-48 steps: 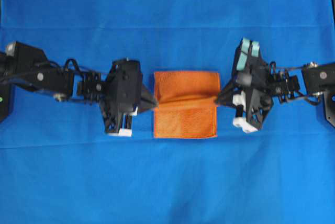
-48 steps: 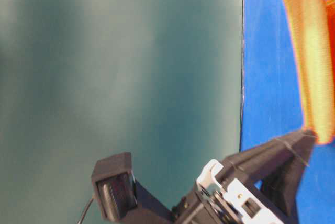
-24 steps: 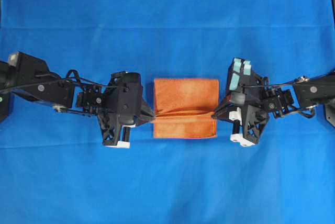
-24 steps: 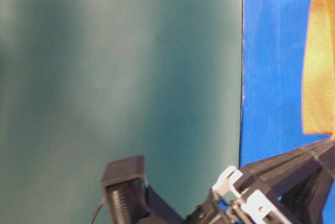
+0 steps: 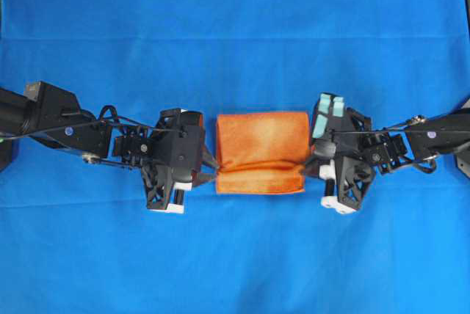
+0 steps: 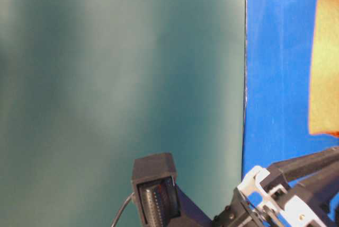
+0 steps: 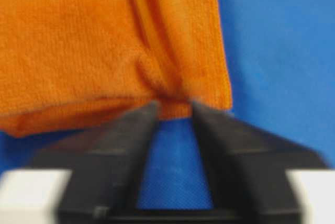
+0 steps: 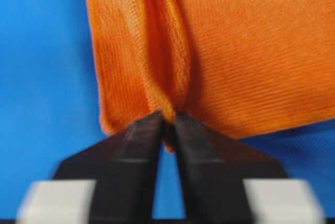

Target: Fold the orange towel.

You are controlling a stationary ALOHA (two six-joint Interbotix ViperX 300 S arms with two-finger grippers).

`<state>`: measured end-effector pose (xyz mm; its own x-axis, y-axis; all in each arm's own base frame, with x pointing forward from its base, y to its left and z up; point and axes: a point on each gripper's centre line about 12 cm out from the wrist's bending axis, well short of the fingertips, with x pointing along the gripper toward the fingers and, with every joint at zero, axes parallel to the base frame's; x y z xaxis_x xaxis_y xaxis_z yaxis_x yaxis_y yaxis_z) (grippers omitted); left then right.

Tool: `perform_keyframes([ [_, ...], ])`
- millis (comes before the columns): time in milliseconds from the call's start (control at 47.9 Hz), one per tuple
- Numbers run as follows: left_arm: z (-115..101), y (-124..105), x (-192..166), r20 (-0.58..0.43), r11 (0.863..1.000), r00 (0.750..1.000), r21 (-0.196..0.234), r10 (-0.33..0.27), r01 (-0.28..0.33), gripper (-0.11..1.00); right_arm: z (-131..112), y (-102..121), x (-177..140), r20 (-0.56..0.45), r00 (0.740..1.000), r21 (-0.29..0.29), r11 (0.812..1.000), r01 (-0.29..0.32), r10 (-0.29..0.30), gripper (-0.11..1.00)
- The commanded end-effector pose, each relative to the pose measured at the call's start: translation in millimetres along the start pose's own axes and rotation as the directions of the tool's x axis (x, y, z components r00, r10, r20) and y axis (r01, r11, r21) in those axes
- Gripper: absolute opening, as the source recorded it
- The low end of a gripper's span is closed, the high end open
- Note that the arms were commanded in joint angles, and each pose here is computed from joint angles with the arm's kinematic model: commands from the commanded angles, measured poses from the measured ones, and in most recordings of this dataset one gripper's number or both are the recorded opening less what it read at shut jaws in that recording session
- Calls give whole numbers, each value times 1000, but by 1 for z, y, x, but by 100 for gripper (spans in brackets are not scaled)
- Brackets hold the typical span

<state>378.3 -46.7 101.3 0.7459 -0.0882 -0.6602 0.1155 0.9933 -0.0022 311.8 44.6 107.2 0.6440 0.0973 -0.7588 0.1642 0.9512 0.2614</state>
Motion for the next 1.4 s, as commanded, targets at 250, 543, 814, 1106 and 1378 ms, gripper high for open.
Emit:
perform_keyframes([
  [250,18,-2,-16,25,1000,1000,13,-5,5,51,17,18,-9,52,998,-21,999,-41,42,58],
  [543,48,-5,-78,54,1000,998,20,-17,16,48,38,34,-64,120,991,-54,997,-50,57,58],
  [814,56,-4,-154,232,999,972,35,-19,11,48,42,24,-131,225,974,-124,992,-1,29,58],
  [1106,29,-2,-217,407,999,913,36,-18,4,48,22,4,-190,403,914,-196,980,31,52,58],
  [1378,-14,4,-243,480,1000,877,18,11,-23,48,-15,-18,-199,480,874,-227,973,48,69,58],
])
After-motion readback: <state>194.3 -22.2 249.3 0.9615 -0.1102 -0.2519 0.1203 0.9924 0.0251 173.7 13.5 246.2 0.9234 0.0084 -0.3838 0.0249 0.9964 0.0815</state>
